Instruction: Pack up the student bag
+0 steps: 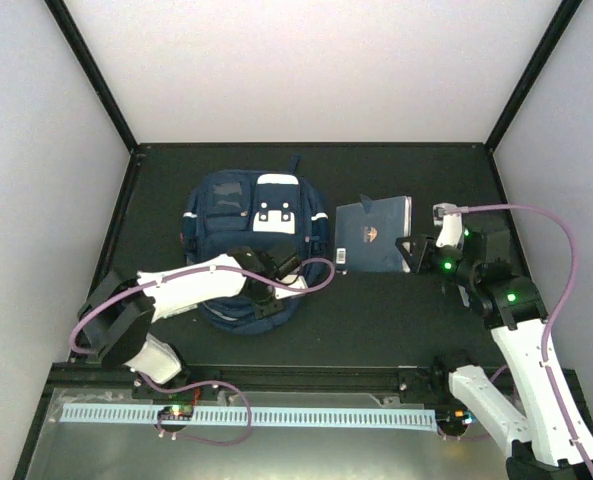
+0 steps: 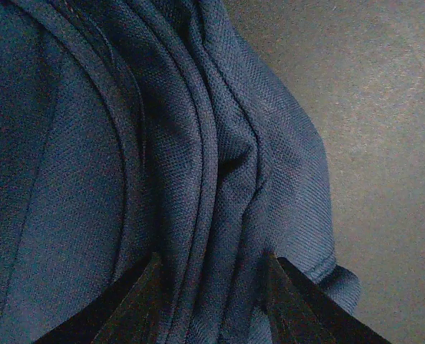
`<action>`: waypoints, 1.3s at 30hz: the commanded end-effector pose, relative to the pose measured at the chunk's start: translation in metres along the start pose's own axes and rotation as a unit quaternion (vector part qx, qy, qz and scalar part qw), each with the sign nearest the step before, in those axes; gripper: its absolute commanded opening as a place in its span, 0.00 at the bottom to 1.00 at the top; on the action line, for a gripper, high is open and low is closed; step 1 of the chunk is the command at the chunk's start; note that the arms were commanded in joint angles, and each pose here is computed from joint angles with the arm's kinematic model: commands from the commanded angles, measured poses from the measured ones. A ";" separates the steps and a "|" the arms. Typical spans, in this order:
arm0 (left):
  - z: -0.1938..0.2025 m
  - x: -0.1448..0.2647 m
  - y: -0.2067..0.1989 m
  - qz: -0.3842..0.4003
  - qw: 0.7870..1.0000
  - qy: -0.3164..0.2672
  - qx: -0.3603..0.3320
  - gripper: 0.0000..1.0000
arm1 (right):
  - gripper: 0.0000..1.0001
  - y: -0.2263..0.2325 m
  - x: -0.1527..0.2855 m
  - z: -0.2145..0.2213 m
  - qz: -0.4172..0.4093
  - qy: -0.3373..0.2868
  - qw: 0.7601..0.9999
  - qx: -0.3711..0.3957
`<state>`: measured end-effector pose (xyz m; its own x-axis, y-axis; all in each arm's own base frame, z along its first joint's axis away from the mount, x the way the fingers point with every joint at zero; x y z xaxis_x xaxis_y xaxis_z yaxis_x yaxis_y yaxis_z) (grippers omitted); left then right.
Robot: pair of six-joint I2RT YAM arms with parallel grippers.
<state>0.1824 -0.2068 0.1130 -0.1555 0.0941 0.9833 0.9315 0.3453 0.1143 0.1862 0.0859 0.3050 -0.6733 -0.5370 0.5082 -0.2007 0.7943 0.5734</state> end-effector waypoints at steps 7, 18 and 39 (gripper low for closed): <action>-0.012 0.001 0.022 -0.072 0.997 0.006 0.002 0.05 | 0.03 0.036 0.016 -0.028 -0.089 -0.054 0.994 0.024; -0.042 0.102 0.050 -0.159 0.981 -0.100 0.049 0.02 | 0.02 0.038 0.018 -0.007 -0.123 -0.003 0.992 0.032; -0.157 0.237 0.106 -0.212 0.924 -0.278 0.156 0.02 | 0.02 0.034 0.003 0.038 -0.258 0.069 0.949 -0.168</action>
<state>0.2915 -0.2776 0.3288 -0.6490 0.1857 0.7378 0.6452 0.6482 0.4045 0.1457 0.1087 0.2525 -0.4372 -0.7702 0.4645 -0.0783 0.5471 0.8334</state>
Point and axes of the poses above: each gripper's point midway between its finger pads, its own x axis back along the fingers, its own y axis along the line the jaws close on, z = x × y, the point moved 6 cm from there along x, back along the fingers, and after that the axes turned 4 degrees about -x, right-handed, at the moved point
